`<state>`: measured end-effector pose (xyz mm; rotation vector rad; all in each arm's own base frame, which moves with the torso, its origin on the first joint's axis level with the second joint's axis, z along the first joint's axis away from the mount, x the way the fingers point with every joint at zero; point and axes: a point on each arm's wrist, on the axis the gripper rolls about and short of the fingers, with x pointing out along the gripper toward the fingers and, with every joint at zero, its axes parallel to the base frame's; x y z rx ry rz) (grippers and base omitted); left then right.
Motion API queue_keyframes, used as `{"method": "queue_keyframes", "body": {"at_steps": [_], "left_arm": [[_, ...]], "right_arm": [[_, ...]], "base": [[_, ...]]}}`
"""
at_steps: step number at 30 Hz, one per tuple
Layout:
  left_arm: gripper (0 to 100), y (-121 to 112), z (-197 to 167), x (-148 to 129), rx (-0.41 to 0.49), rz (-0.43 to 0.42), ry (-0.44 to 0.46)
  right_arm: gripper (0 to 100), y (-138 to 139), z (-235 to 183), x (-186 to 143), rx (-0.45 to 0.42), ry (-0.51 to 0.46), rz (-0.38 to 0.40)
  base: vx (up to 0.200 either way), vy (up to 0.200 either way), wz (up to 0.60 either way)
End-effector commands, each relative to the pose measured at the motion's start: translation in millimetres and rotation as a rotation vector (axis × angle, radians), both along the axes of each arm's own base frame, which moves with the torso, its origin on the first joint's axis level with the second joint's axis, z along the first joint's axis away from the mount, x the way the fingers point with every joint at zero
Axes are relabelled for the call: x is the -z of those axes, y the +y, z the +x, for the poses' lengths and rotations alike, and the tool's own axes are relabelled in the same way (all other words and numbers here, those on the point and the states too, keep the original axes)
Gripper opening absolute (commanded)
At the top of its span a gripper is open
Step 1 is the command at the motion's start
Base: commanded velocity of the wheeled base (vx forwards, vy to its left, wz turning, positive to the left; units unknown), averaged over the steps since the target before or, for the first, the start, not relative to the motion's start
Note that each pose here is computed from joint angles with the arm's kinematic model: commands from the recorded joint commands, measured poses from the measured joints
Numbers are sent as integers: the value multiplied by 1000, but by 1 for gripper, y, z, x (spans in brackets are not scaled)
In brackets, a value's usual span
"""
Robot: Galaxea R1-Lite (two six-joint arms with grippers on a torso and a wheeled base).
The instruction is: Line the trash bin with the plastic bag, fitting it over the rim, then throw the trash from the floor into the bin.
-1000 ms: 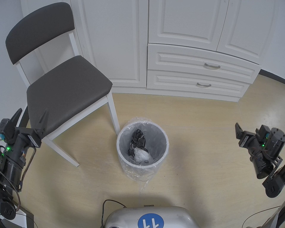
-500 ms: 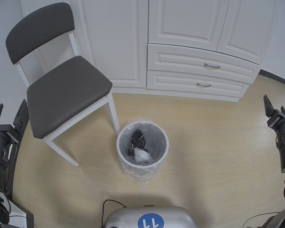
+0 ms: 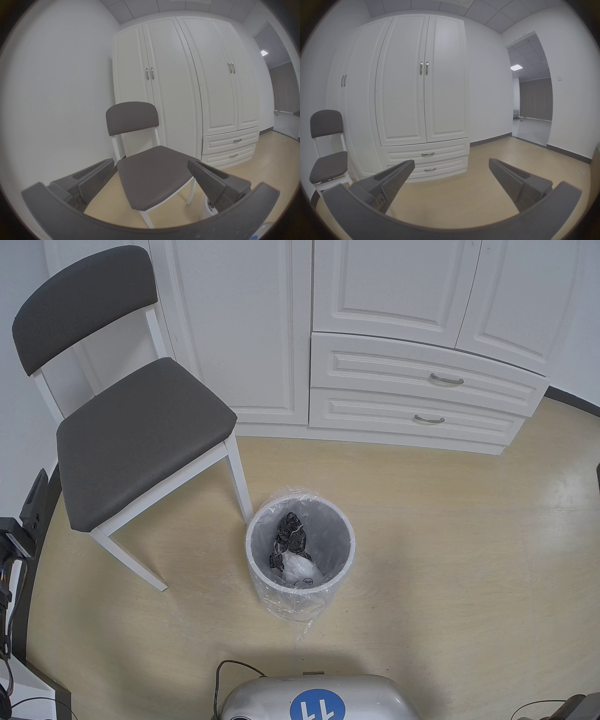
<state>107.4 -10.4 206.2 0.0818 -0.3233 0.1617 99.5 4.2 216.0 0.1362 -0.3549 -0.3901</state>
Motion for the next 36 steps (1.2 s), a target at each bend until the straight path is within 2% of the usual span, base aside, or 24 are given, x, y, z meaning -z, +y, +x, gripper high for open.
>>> {"method": "queue_keyframes", "body": {"at_steps": [1,6,21,27,29,34,36], "left_arm": [[100,7,-21,1,-40,-13,-18],[100,12,-41,1,-84,-52,-22],[100,19,-121,-11,-81,-44,19],[100,21,-141,-15,-86,-54,-53],[100,21,-146,-16,-93,-58,-79],[100,22,-162,-13,-106,-58,-82],[100,22,-171,-12,-107,-55,-74]], "right_arm": [[100,-9,-37,-6,43,-102,15],[100,-13,-68,2,47,-96,11],[100,-20,-144,11,77,-93,-4],[100,-21,-160,24,89,-98,3],[100,-20,-162,25,119,-105,7],[100,-17,-166,34,127,-125,1],[100,-16,-171,36,99,-148,-22]], "base": [[0,0,0],[0,0,0],[0,0,0],[0,0,0],[0,0,0],[0,0,0],[0,0,0]]}}
